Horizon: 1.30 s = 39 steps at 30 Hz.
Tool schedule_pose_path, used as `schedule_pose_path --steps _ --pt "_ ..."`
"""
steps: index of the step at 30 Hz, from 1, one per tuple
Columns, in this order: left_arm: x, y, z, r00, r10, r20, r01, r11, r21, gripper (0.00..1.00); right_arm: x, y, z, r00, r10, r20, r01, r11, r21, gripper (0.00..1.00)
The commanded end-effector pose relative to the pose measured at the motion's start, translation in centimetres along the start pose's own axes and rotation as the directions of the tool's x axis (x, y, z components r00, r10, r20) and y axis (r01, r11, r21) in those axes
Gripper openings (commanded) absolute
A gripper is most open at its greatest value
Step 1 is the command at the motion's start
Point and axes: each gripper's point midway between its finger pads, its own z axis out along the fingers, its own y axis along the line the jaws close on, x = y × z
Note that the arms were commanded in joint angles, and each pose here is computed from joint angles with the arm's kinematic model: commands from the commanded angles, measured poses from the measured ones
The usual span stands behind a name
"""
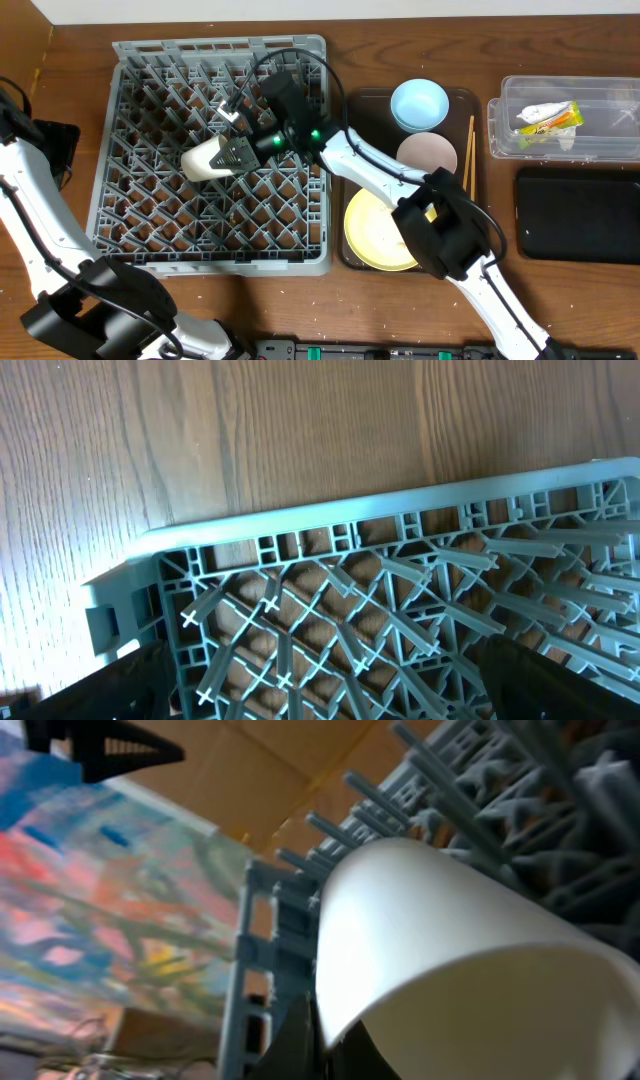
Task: Sort waste into correct bins and load items into the dishwasher
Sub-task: 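Lower the cup into the rack and adjust its position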
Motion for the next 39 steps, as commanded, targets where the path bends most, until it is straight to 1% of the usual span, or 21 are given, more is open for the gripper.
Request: schedule_pose_path --steps 1,3,7,10,11,13,17,20,23,29,33,35,39 --pt "-0.4 0.5 -0.8 1.0 -0.015 0.026 0.015 1.0 -0.005 0.98 -1.7 -6.8 -2.2 0.995 -0.058 0.078 0.033 0.954 0.297 0.01" --pt "-0.4 0.5 -0.8 1.0 -0.015 0.025 0.015 1.0 -0.006 0.98 -1.9 -7.4 -2.8 0.996 -0.044 0.083 0.014 0.943 0.332 0.01" --pt "-0.4 0.5 -0.8 1.0 -0.015 0.025 0.015 1.0 -0.006 0.98 -1.6 -8.4 -3.9 0.997 -0.007 0.082 -0.022 0.937 0.35 0.01" --pt "-0.4 0.5 -0.8 1.0 -0.015 0.025 0.015 1.0 -0.006 0.98 -1.4 -7.8 -3.8 0.998 0.002 0.067 -0.023 0.951 0.308 0.01" --pt "-0.4 0.5 -0.8 1.0 -0.015 0.025 0.015 1.0 -0.006 0.98 -1.5 -7.3 -3.7 0.998 -0.006 0.064 -0.013 0.959 0.285 0.01" --pt "-0.4 0.5 -0.8 1.0 -0.015 0.025 0.015 1.0 -0.006 0.98 -2.2 -4.5 -2.8 0.997 -0.033 0.066 0.023 0.989 0.149 0.01" --pt "-0.4 0.5 -0.8 1.0 -0.015 0.025 0.015 1.0 -0.006 0.98 -3.9 0.1 -2.6 0.995 -0.045 0.094 0.051 0.997 -0.061 0.01" --pt "-0.4 0.5 -0.8 1.0 -0.015 0.025 0.015 1.0 -0.006 0.98 -5.2 2.4 -2.9 0.991 -0.048 0.126 0.066 0.988 -0.14 0.01" --pt "-0.4 0.5 -0.8 1.0 -0.015 0.026 0.015 1.0 -0.005 0.98 -5.7 2.4 -2.8 0.987 -0.051 0.149 0.07 0.989 -0.128 0.01" --pt "-0.4 0.5 -0.8 1.0 -0.015 0.026 0.015 1.0 -0.005 0.98 -4.8 -1.4 -2.0 0.988 0.004 0.155 0.001 1.0 -0.029 0.01" --pt "-0.4 0.5 -0.8 1.0 -0.015 0.025 0.015 1.0 -0.006 0.98 -3.9 -3.5 -1.7 0.988 0.026 0.152 -0.024 1.0 -0.015 0.01" --pt "-0.4 0.5 -0.8 1.0 -0.015 0.025 0.015 1.0 -0.006 0.98 -3.6 -4.2 -1.7 0.987 0.062 0.149 -0.06 0.998 -0.017 0.01" --pt "-0.4 0.5 -0.8 1.0 -0.015 0.025 0.015 1.0 -0.006 0.98 -3.7 -3.7 -1.7 0.988 0.033 0.149 -0.025 0.998 -0.052 0.01"
